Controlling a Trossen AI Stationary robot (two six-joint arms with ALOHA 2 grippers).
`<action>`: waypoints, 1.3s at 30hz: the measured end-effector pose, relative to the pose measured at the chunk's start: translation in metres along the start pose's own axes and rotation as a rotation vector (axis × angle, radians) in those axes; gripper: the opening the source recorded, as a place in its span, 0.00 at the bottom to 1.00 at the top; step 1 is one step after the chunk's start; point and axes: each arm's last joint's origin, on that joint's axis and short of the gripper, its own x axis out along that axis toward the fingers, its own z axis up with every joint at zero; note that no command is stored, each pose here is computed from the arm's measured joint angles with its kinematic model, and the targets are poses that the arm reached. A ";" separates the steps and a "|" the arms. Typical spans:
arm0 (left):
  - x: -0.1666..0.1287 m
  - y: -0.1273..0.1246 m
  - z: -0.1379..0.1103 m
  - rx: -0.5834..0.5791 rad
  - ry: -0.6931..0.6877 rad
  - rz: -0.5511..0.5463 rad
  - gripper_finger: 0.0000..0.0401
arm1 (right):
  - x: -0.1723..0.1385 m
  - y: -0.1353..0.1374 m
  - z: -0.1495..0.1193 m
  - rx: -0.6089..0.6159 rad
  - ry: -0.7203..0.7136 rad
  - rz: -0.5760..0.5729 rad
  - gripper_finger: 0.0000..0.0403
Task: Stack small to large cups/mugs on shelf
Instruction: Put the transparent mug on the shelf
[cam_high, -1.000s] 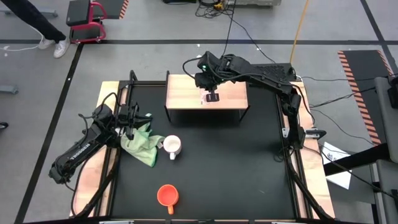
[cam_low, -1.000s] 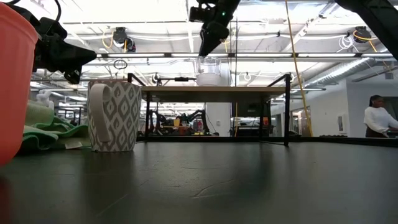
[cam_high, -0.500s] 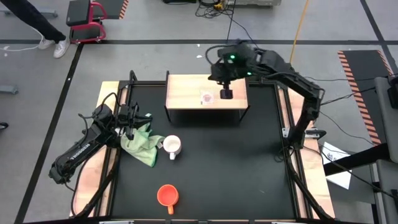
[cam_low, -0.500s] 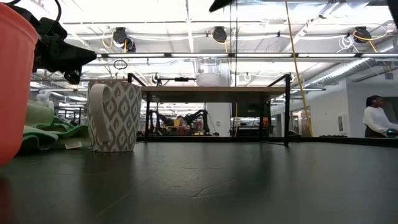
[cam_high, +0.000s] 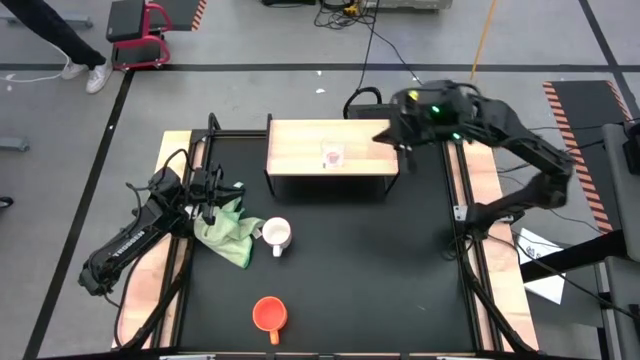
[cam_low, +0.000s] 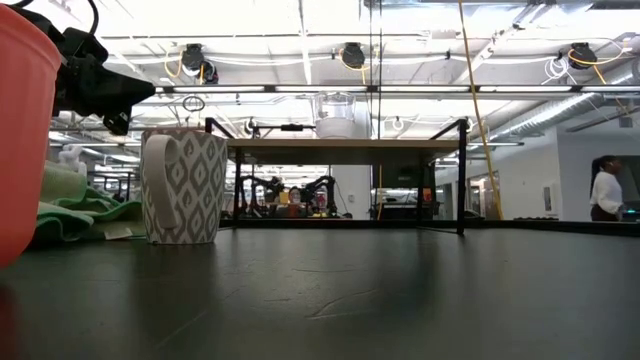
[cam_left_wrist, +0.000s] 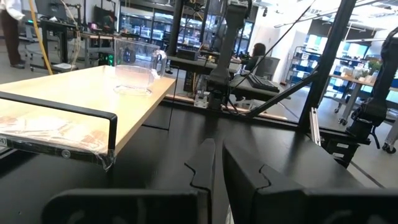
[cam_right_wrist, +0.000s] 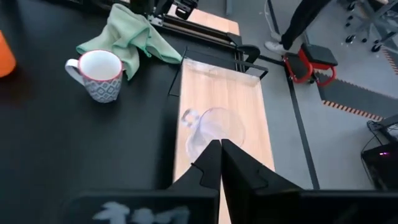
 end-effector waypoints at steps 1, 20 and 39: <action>0.000 0.000 0.000 0.000 0.000 0.000 0.08 | -0.005 0.004 -0.007 0.005 -0.010 -0.003 0.00; 0.000 0.000 0.000 0.007 -0.001 0.006 0.08 | -0.022 0.075 -0.116 0.155 -0.137 0.041 0.00; 0.000 0.000 0.000 0.023 -0.002 0.009 0.08 | 0.000 0.116 -0.188 0.210 -0.224 0.110 0.00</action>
